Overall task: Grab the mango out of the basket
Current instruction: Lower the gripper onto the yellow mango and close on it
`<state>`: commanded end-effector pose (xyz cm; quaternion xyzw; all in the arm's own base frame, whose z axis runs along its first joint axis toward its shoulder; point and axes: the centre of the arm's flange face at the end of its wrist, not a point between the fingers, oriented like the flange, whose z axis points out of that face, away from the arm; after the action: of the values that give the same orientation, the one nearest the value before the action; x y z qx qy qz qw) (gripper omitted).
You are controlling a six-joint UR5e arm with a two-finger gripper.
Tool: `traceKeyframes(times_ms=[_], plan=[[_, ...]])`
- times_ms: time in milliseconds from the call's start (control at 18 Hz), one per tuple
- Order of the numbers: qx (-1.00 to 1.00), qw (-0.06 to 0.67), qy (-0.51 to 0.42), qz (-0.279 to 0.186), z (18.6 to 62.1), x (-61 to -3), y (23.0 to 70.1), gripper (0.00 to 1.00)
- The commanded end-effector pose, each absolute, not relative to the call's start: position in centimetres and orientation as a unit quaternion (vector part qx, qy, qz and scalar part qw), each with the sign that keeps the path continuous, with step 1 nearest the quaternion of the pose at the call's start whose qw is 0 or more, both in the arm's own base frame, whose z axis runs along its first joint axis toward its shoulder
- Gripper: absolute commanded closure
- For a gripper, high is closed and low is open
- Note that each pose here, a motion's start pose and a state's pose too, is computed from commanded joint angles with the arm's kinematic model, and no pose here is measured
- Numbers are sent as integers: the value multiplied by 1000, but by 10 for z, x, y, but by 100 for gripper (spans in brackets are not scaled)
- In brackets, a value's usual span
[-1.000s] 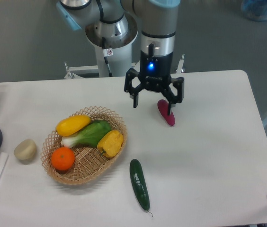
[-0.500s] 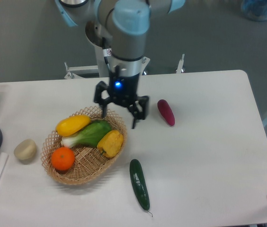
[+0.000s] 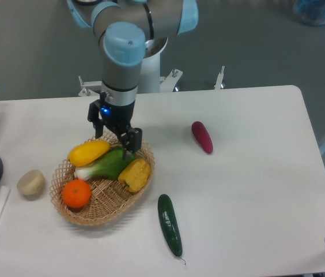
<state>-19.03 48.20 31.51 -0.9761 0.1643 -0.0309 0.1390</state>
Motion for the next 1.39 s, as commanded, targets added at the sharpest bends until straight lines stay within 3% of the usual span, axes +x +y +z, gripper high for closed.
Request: traceKeyframes(times_ms=[333,1389], plan=[[-976,122,172,-51,288,-181,493,0],[-972,103,198,-71,266,-151,504,0]])
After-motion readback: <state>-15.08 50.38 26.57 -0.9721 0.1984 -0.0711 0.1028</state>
